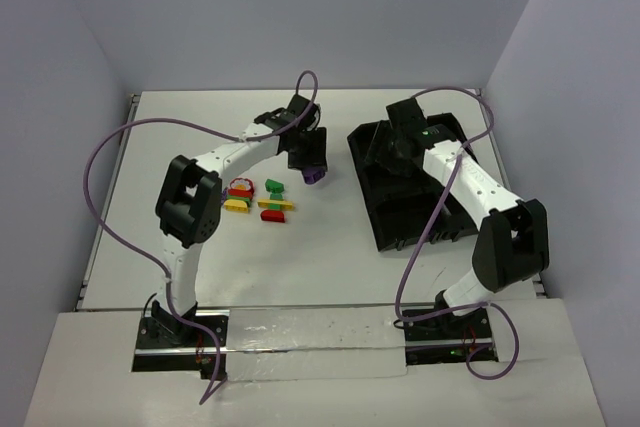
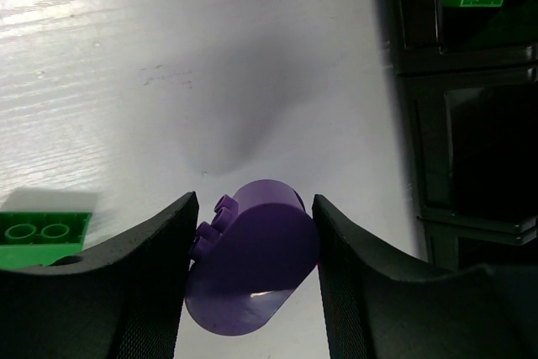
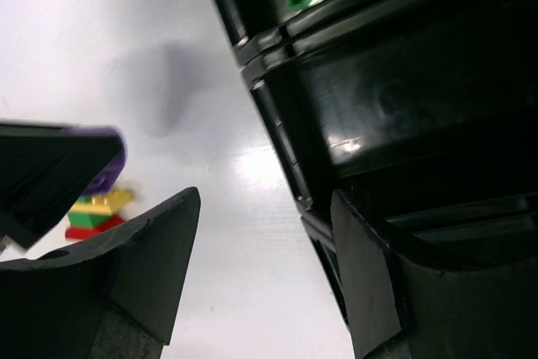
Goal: Sort the legos into containers by color
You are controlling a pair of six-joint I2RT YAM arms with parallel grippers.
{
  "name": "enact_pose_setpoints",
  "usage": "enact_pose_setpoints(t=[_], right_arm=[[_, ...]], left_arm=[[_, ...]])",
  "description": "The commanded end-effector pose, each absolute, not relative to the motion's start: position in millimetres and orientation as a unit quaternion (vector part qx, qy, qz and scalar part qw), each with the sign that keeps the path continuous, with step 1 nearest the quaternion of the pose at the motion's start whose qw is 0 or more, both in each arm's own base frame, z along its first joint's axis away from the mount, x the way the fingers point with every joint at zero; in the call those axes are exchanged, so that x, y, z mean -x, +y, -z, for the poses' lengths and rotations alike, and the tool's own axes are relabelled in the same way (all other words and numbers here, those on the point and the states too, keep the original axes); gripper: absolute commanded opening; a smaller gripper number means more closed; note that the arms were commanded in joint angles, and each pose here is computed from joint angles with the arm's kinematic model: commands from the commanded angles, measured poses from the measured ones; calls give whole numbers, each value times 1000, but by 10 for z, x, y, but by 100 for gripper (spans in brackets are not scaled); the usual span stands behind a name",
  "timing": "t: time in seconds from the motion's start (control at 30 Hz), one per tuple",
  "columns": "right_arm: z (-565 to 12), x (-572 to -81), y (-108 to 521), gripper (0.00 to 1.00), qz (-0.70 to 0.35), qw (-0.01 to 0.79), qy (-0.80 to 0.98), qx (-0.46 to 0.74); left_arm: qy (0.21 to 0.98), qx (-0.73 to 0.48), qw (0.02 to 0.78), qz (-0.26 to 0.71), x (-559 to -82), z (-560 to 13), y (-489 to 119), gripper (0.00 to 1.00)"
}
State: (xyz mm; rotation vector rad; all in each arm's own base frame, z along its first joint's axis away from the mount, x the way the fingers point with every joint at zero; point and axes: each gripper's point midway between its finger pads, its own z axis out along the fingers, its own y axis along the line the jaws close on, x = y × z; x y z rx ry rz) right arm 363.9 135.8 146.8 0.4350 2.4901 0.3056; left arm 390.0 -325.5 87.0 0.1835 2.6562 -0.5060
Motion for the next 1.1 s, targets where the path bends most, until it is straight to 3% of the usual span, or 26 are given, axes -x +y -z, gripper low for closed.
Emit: enact_pose_setpoints(t=[0.0, 0.13, 0.23, 0.33, 0.5, 0.67, 0.77, 1.07], right_arm=[[-1547, -3608, 1644, 71, -158, 284, 939, -110], [-1422, -3465, 1601, 72, -154, 275, 940, -128], [-1375, -3411, 1580, 73, -153, 271, 940, -139], [-1341, -3432, 1516, 73, -133, 270, 941, -155], [-1407, -3511, 1605, 73, -147, 273, 942, -129], [-1469, -3520, 1701, 73, -164, 273, 941, -114], [-1456, -3500, 1783, 73, -169, 271, 941, -112], [-1233, -3297, 2484, 77, -177, 254, 949, -59]], left_arm=[[962, -35, 205, 175, -3961, -781, -3396, 0], [970, -11, 203, 135, -3921, -562, -3317, 2], [970, -1, 206, 126, -3889, -464, -3272, 14], [969, -6, 204, 141, -3850, -488, -3310, 49], [963, -22, 210, 168, -3811, -742, -3385, 79], [955, -42, 237, 176, -3832, -1227, -3359, 90], [951, -30, 265, 155, -3942, -1544, -3177, 91], [945, 96, 287, 121, -4111, -1777, -2055, 89]])
